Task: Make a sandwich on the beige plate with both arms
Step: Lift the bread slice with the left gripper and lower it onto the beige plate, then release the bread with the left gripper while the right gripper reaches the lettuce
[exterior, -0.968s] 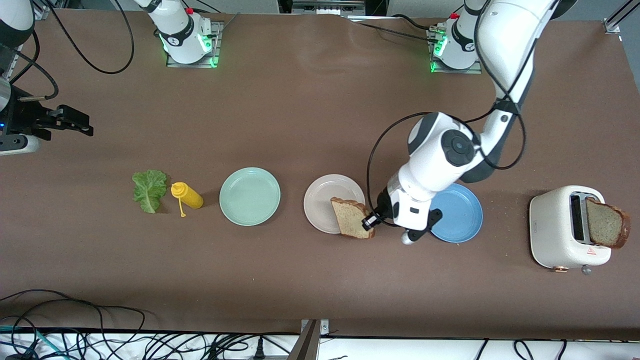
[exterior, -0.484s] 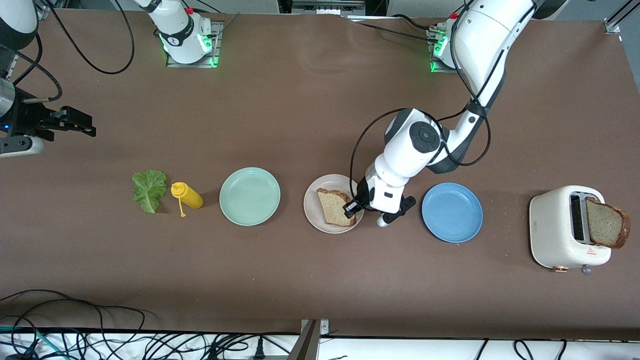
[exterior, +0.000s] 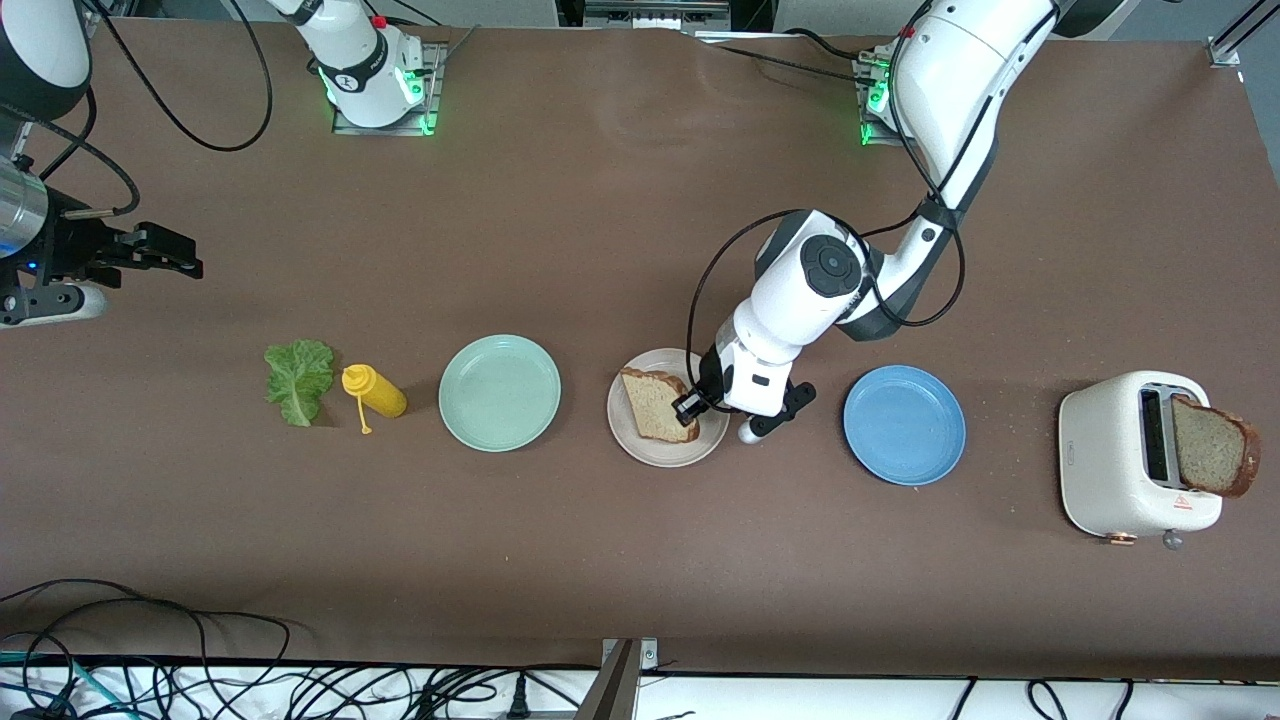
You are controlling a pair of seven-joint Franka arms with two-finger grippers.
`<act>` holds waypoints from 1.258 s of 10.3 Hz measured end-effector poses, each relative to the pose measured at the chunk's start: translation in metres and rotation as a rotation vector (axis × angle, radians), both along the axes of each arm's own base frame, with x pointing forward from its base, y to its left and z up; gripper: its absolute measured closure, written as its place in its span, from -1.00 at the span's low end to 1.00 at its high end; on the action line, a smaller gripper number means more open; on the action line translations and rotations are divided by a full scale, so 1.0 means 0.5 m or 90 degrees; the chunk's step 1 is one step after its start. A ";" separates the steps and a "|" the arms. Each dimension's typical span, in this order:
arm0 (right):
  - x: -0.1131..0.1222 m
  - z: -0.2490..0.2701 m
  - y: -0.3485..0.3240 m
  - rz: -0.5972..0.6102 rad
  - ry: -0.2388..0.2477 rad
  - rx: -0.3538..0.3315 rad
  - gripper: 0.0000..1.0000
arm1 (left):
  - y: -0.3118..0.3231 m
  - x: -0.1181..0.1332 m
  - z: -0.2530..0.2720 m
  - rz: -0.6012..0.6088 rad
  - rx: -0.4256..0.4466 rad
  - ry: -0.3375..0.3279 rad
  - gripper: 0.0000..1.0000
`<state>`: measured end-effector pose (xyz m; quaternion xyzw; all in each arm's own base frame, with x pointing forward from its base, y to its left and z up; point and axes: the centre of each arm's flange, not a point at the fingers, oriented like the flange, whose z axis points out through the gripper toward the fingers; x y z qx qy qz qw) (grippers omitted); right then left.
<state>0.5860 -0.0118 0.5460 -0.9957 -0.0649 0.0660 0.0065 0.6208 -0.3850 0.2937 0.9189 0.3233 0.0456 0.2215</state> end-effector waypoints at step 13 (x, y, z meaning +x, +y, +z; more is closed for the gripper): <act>-0.056 -0.396 -0.057 -0.020 -0.010 -0.019 -1.00 | 0.152 0.090 0.022 0.030 0.014 -0.043 -1.00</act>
